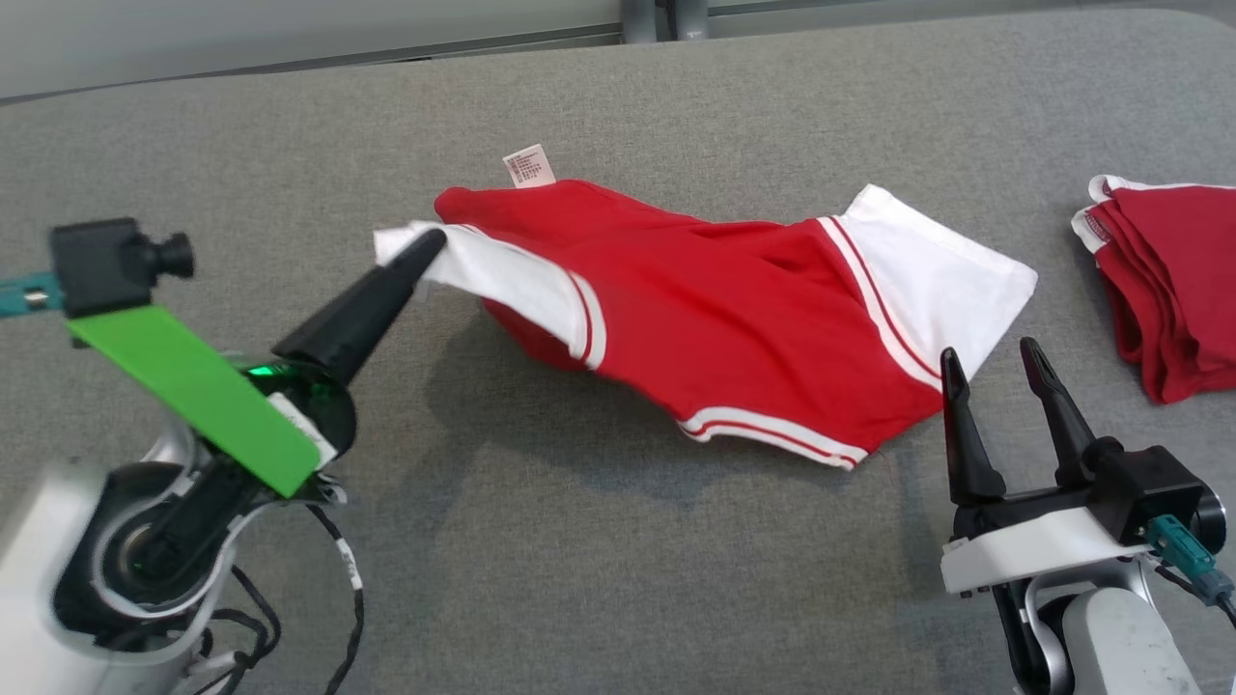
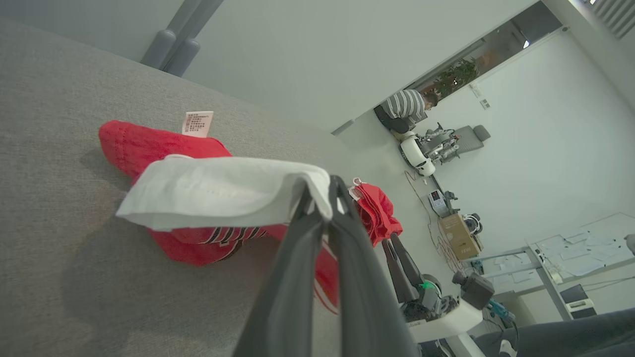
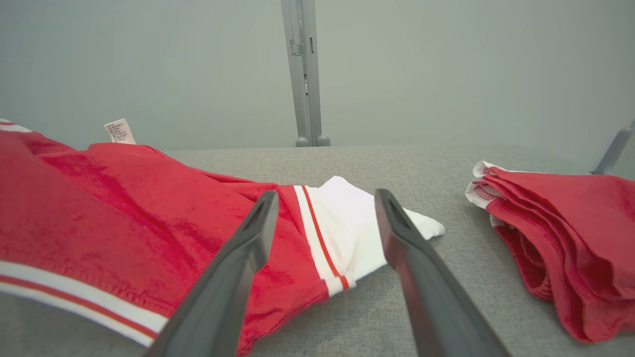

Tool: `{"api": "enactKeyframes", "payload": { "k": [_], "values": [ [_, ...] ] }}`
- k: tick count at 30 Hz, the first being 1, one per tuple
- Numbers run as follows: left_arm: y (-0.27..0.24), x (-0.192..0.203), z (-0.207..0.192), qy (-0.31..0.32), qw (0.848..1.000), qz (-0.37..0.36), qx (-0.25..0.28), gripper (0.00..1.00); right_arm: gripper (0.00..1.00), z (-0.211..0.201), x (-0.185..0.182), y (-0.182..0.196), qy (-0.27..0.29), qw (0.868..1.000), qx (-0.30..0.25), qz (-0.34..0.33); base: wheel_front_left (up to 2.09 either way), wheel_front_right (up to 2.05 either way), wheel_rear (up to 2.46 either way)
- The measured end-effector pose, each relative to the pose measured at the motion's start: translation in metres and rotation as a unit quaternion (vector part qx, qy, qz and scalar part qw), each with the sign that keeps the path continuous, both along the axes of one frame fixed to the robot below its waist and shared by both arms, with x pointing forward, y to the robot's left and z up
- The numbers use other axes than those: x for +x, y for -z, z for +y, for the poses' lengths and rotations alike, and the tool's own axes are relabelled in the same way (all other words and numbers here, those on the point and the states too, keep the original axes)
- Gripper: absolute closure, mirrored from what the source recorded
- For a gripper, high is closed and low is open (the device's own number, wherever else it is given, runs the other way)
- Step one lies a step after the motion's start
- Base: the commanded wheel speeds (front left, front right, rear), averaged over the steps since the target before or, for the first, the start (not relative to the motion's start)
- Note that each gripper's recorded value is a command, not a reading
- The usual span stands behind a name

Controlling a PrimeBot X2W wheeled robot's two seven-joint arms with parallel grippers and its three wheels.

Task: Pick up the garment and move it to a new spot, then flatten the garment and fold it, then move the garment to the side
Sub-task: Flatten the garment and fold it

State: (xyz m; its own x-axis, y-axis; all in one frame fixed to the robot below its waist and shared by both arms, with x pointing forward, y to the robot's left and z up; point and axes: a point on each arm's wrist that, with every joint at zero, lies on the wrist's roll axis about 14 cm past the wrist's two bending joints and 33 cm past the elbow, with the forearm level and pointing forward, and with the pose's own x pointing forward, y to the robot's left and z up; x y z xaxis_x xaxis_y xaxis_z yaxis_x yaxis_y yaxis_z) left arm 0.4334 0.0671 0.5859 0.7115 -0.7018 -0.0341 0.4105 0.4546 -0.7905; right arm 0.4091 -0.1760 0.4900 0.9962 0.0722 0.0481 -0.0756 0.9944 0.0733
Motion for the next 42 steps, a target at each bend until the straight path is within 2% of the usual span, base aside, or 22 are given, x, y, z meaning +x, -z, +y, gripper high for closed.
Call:
{"api": "enactKeyframes", "payload": {
  "k": [2, 5, 6, 9, 14, 17, 23, 29, 37, 39, 42],
  "values": [
    [-0.036, -0.004, 0.008, -0.013, 0.999, -0.03, -0.025, 1.0, 0.0, 0.005, 0.0, -0.001, -0.007, 1.0, 0.003, -0.001, 0.0, 0.0, 0.0],
    [-0.082, -0.011, 0.023, -0.033, 0.996, -0.079, -0.024, 1.0, 0.0, 0.011, -0.001, -0.003, -0.015, 1.0, 0.008, -0.003, 0.0, 0.0, 0.0],
    [-0.106, -0.012, 0.036, -0.053, 0.992, -0.111, -0.002, 1.0, 0.0, 0.014, -0.001, -0.004, -0.019, 1.0, 0.011, -0.005, 0.0, 0.0, 0.0],
    [-0.127, -0.008, 0.06, -0.092, 0.981, -0.155, 0.075, 1.0, 0.0, 0.016, 0.0, -0.005, -0.022, 1.0, 0.013, -0.006, 0.0, 0.0, 0.0],
    [-0.15, -0.005, 0.071, -0.122, 0.971, -0.178, 0.104, 1.0, 0.0, 0.016, 0.002, -0.005, -0.021, 1.0, 0.018, -0.007, 0.0, 0.0, 0.0],
    [-0.163, -0.002, 0.066, -0.129, 0.969, -0.183, 0.103, 1.0, 0.0, 0.017, 0.005, -0.003, -0.022, 1.0, 0.02, -0.004, 0.0, 0.0, 0.0],
    [-0.161, 0.008, 0.015, -0.087, 0.975, -0.175, 0.105, 1.0, 0.0, 0.02, 0.015, -0.003, -0.025, 0.999, 0.033, -0.007, 0.0, 0.0, 0.0],
    [-0.147, 0.035, -0.049, -0.064, 0.979, -0.167, 0.098, 1.0, 0.0, 0.011, 0.021, -0.011, -0.014, 0.999, 0.038, -0.02, 0.0, 0.0, 0.0],
    [-0.073, 0.061, -0.136, -0.044, 0.992, -0.094, 0.071, 1.0, 0.0, -0.018, 0.013, -0.012, 0.028, 0.999, 0.04, -0.017, 0.0, 0.0, 0.0],
    [-0.046, 0.061, -0.171, -0.025, 0.993, -0.088, 0.072, 1.0, 0.0, -0.027, 0.009, -0.012, 0.04, 0.998, 0.041, -0.017, 0.0, 0.0, 0.0],
    [-0.02, 0.059, -0.197, 0.001, 0.992, -0.091, 0.086, 1.0, 0.0, -0.034, 0.005, -0.013, 0.05, 0.998, 0.043, -0.016, 0.0, 0.0, 0.0]
  ]
}}
